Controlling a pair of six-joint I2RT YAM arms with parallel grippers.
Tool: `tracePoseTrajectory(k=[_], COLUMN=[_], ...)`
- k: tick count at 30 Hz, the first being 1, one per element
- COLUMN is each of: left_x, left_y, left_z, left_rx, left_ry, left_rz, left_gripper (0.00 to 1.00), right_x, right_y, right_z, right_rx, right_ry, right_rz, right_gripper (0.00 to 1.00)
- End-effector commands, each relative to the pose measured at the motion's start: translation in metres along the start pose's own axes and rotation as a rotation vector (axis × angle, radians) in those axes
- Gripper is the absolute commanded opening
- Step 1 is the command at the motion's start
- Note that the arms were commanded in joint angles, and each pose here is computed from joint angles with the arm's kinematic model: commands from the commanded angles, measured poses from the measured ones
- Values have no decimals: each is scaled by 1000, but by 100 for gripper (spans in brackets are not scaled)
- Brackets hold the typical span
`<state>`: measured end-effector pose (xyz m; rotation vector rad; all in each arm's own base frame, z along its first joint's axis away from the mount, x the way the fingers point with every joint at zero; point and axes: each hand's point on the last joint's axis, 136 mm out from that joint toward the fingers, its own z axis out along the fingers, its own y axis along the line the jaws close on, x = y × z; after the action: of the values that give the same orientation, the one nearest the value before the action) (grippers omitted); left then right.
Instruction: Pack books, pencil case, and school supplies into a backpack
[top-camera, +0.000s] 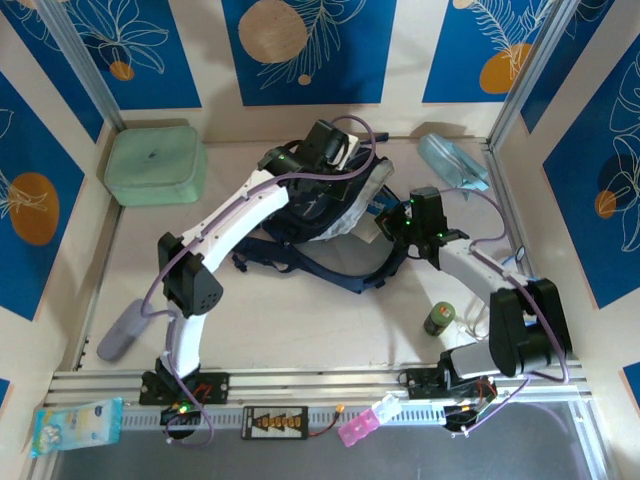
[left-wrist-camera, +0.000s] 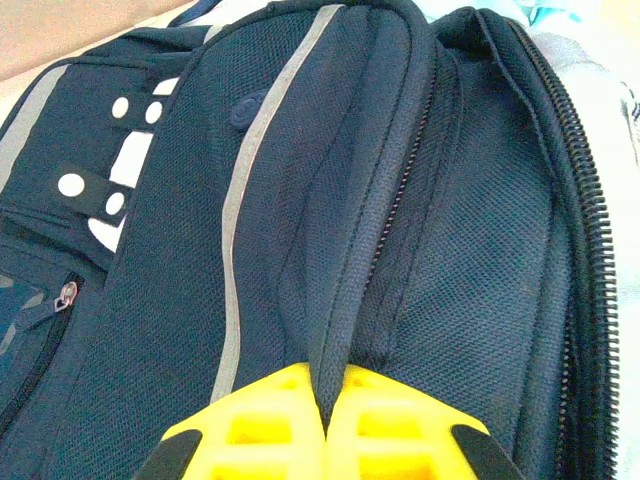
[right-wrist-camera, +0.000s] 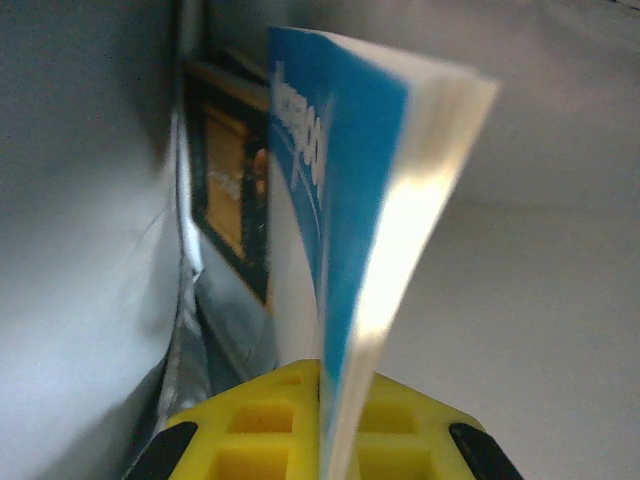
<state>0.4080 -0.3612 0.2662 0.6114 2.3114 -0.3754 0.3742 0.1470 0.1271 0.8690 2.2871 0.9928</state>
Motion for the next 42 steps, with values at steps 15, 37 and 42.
tracePoseTrajectory(k=[15, 37, 42], left_x=[-48, -36, -30], left_y=[9, 24, 25], left_z=[-49, -44, -37], left_rx=[132, 196, 207], left_ry=[-158, -144, -139], left_rz=[-159, -263, -273], left_gripper=[0, 0, 0], right_x=[-2, 21, 28], right_y=[45, 42, 9], right_z=[84, 51, 16], right_rx=[-95, -76, 50], right_ry=[4, 125, 119], right_rz=[149, 178, 195], right_gripper=[7, 66, 67])
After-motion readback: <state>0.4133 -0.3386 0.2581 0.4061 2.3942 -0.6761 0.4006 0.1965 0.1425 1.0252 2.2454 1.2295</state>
